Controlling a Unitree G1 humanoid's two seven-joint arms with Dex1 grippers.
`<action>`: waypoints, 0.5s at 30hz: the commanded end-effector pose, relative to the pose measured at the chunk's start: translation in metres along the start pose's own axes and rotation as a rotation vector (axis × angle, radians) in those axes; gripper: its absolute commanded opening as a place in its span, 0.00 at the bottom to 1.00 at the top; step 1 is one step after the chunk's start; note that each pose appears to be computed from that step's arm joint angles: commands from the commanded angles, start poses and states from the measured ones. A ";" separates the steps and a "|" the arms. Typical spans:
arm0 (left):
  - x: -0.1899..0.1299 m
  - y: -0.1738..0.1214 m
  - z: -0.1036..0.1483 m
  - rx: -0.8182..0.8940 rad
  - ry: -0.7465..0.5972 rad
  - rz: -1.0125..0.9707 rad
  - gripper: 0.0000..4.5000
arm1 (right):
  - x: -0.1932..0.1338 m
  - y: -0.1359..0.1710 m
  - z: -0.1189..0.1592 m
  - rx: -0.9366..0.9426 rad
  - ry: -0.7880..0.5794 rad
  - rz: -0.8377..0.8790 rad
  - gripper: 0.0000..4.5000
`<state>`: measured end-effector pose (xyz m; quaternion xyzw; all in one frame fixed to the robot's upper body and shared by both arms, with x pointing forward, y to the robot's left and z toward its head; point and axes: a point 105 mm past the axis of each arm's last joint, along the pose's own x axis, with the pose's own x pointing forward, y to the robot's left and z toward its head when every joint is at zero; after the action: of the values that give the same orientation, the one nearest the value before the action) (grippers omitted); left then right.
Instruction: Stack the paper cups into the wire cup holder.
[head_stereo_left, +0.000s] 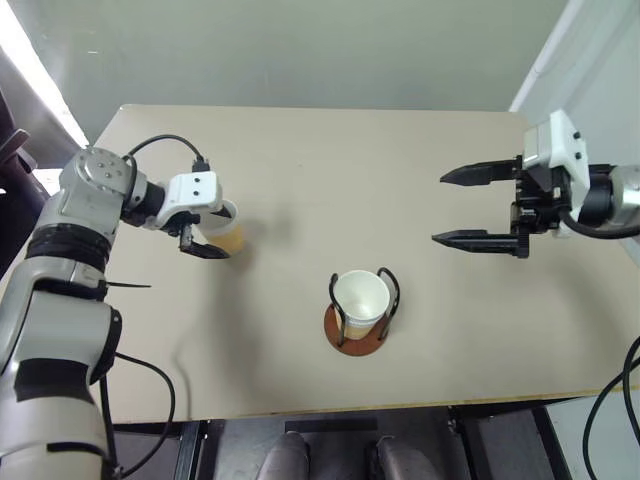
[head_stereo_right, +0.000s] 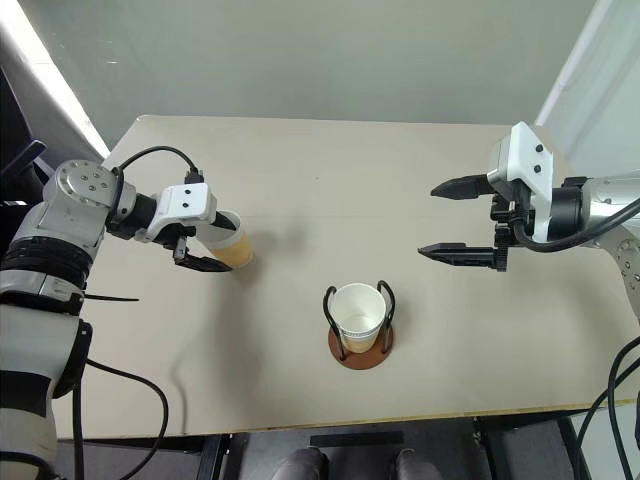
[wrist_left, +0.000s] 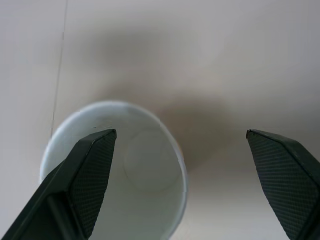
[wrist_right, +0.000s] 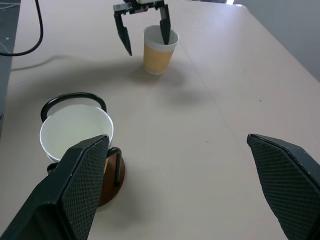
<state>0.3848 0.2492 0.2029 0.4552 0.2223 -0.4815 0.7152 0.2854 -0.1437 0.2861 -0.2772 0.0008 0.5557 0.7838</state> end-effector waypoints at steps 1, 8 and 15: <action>-0.007 0.009 0.006 0.025 -0.005 0.049 0.77 | -0.008 -0.001 0.012 -0.042 -0.013 -0.037 1.00; -0.005 0.011 0.013 0.033 -0.034 0.041 0.19 | -0.013 -0.001 0.013 -0.042 -0.008 -0.050 1.00; -0.012 0.009 0.026 0.048 -0.097 -0.006 0.00 | -0.018 -0.003 0.013 -0.043 -0.007 -0.063 1.00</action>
<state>0.3833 0.2408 0.2053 0.4395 0.2157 -0.5083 0.7084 0.2835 -0.1507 0.2892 -0.2753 0.0030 0.5423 0.7938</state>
